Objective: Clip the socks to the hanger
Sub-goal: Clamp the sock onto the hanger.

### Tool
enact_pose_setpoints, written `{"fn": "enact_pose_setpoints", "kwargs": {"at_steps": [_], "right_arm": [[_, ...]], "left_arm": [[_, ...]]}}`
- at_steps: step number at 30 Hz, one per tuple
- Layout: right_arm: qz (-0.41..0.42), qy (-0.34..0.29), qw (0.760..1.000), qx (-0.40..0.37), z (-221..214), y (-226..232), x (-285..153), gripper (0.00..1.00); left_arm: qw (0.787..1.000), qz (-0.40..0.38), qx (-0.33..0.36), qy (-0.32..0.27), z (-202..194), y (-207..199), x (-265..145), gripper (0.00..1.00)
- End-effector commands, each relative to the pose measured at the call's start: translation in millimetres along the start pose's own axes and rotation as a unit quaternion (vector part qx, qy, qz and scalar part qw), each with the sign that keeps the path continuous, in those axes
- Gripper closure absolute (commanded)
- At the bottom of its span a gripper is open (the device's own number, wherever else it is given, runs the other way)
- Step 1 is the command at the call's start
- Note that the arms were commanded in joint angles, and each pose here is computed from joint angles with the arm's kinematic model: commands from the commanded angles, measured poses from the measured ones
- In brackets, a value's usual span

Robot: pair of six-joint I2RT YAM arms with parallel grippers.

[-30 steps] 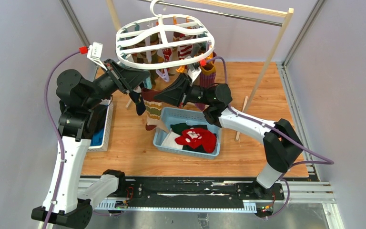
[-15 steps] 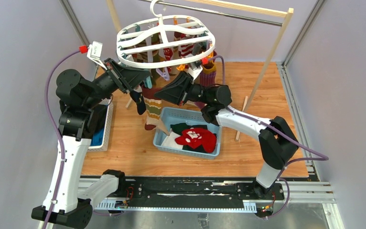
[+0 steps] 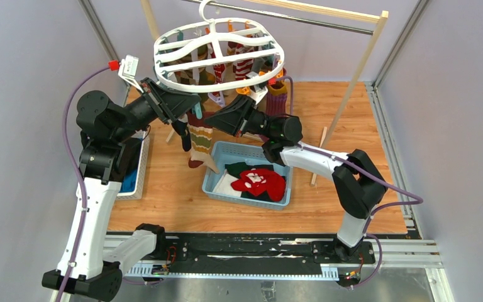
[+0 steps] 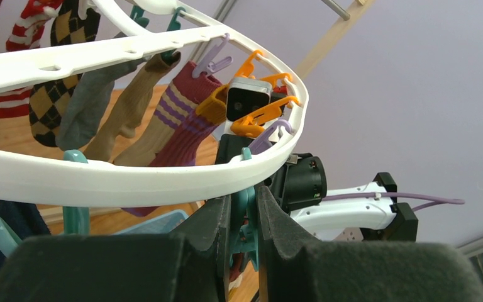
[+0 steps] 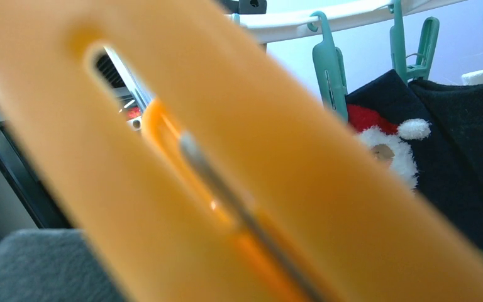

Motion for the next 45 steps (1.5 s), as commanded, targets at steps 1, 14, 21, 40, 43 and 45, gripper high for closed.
{"fn": "enact_pose_setpoints", "kwargs": {"at_steps": [1,14,21,40,43,45], "right_arm": [[0.022,-0.042,0.999,-0.023,25,8,2,1.0],[0.02,-0.076,0.997,-0.026,35,11,11,1.0],[0.02,-0.076,0.997,-0.023,30,13,12,1.0],[0.023,-0.082,0.996,-0.024,32,18,15,0.98],[0.025,-0.082,0.996,-0.024,32,21,15,0.97],[0.025,-0.081,0.996,-0.023,32,22,15,0.97]], "left_arm": [[0.999,-0.026,0.001,0.026,-7,-7,-2,1.0],[0.999,-0.031,0.002,0.025,-6,-11,-2,1.0],[0.999,-0.026,0.008,0.02,-5,-11,-4,0.89],[0.999,0.01,0.035,0.026,-21,-10,-28,0.35],[0.998,0.032,0.031,0.054,-46,4,-39,0.33],[0.996,0.045,0.025,0.07,-63,14,-48,0.33]]}}
Point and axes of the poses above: each gripper's point midway between its finger pads, its own x axis out along the fingers, its own y axis along the line the jaws close on, z = x × y, the point moved 3 cm from there along -x, back along the fingers, and after that the axes turned 6 degrees about -x, right-handed, at the moved point
